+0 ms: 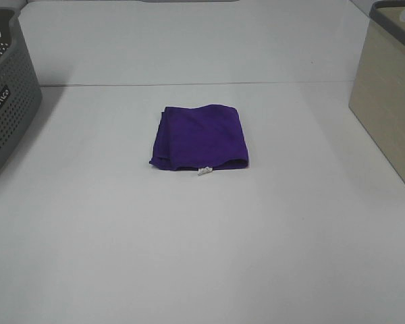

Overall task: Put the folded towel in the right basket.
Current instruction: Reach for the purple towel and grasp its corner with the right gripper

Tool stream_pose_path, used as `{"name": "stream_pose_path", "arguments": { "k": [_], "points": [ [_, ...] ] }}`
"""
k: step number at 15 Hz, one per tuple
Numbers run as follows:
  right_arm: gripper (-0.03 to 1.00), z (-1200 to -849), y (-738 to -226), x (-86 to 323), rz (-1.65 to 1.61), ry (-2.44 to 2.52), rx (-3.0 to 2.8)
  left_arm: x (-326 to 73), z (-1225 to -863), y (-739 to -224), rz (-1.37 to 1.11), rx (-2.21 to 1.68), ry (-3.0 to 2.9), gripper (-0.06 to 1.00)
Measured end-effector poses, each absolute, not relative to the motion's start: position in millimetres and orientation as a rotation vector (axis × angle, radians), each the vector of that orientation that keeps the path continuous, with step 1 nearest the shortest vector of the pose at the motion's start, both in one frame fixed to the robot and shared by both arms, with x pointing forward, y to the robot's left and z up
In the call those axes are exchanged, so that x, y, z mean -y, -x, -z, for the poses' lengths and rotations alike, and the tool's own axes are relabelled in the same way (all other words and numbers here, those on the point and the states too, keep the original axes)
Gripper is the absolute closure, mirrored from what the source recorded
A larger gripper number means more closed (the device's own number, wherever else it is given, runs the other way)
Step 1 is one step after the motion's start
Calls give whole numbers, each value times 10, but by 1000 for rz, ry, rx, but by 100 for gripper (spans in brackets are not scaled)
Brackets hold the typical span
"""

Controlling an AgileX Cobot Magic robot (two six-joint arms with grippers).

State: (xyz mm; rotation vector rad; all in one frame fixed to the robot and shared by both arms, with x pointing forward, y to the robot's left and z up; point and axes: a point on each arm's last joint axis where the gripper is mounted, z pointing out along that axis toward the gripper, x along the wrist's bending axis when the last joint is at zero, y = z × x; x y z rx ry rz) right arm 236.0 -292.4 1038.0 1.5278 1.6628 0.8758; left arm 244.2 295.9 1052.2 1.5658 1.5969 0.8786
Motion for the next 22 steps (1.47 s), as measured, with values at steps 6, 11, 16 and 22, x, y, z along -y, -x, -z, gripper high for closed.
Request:
{"name": "stream_pose_path", "arguments": {
  "k": [6, 11, 16, 22],
  "points": [
    [0, -10381, -2360, 2913, -896, -1536, -1663, -2959, -10522, -2442, -879, -1597, -1566, -5],
    [0, -10380, -2360, 2923, -902, -1571, -1635, -2959, -10522, -2442, -879, -1597, -1566, -5],
    [0, -10380, -2360, 2923, -902, -1571, -1635, -2959, -10522, -2442, -879, -1597, -1566, -5],
    [0, -10380, -2360, 2923, -902, -1571, -1635, -2959, -10522, -2442, -879, -1597, -1566, -5]
  ]
}}
